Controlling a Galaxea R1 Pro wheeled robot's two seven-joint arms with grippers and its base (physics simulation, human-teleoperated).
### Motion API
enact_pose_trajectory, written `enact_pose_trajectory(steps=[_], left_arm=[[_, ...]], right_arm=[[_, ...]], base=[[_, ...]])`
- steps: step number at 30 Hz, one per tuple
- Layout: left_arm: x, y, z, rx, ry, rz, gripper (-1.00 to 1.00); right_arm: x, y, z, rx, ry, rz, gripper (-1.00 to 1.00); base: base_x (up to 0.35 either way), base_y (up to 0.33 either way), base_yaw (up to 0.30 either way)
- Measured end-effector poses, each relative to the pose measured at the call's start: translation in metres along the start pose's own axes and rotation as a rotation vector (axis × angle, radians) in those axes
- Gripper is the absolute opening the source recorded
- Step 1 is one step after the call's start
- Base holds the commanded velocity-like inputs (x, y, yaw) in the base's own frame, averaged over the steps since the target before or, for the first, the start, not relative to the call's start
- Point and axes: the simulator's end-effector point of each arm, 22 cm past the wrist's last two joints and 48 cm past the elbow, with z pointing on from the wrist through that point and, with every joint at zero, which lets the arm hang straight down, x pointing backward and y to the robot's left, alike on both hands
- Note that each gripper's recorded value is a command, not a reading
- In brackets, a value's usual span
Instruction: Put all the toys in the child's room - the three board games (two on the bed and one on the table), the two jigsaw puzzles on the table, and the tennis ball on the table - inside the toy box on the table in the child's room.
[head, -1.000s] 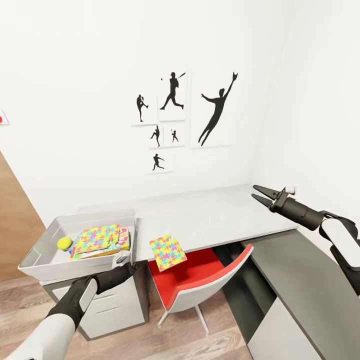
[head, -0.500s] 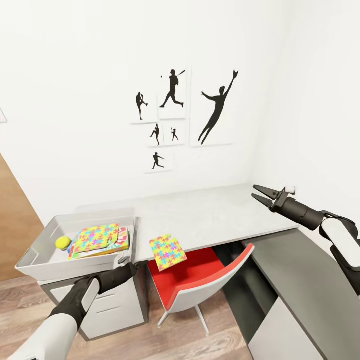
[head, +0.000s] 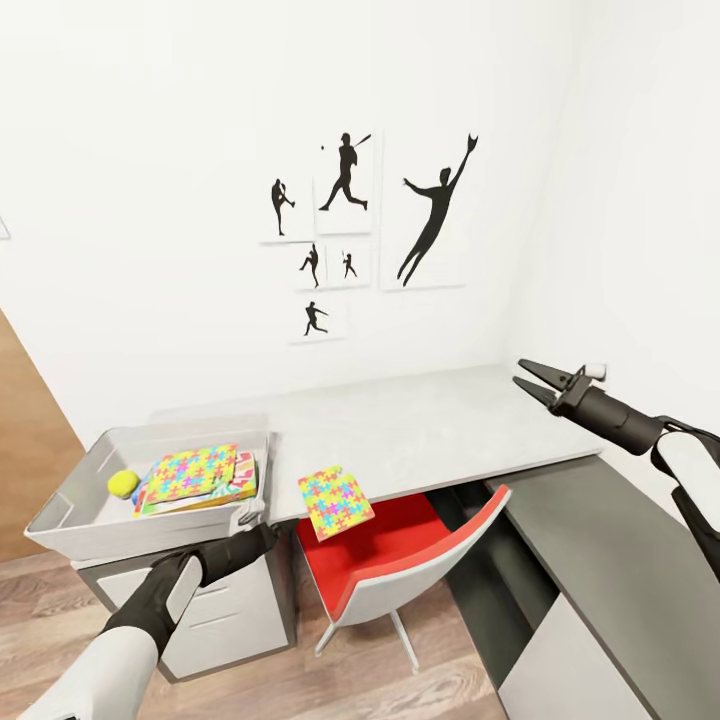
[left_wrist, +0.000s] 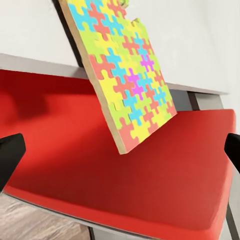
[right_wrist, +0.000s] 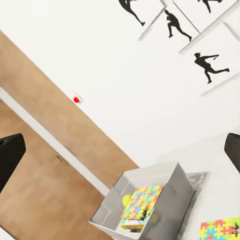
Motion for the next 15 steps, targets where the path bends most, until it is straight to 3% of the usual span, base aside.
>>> enact_pose_trajectory(steps=[15], left_arm=[[0.006,0.005,0.016,0.012,-0.016,0.021,1.00]], right_arm=[[0.013,-0.009,-0.001,-0.007,0.025,0.016,1.00]], base=[[0.000,0.000,0.000]])
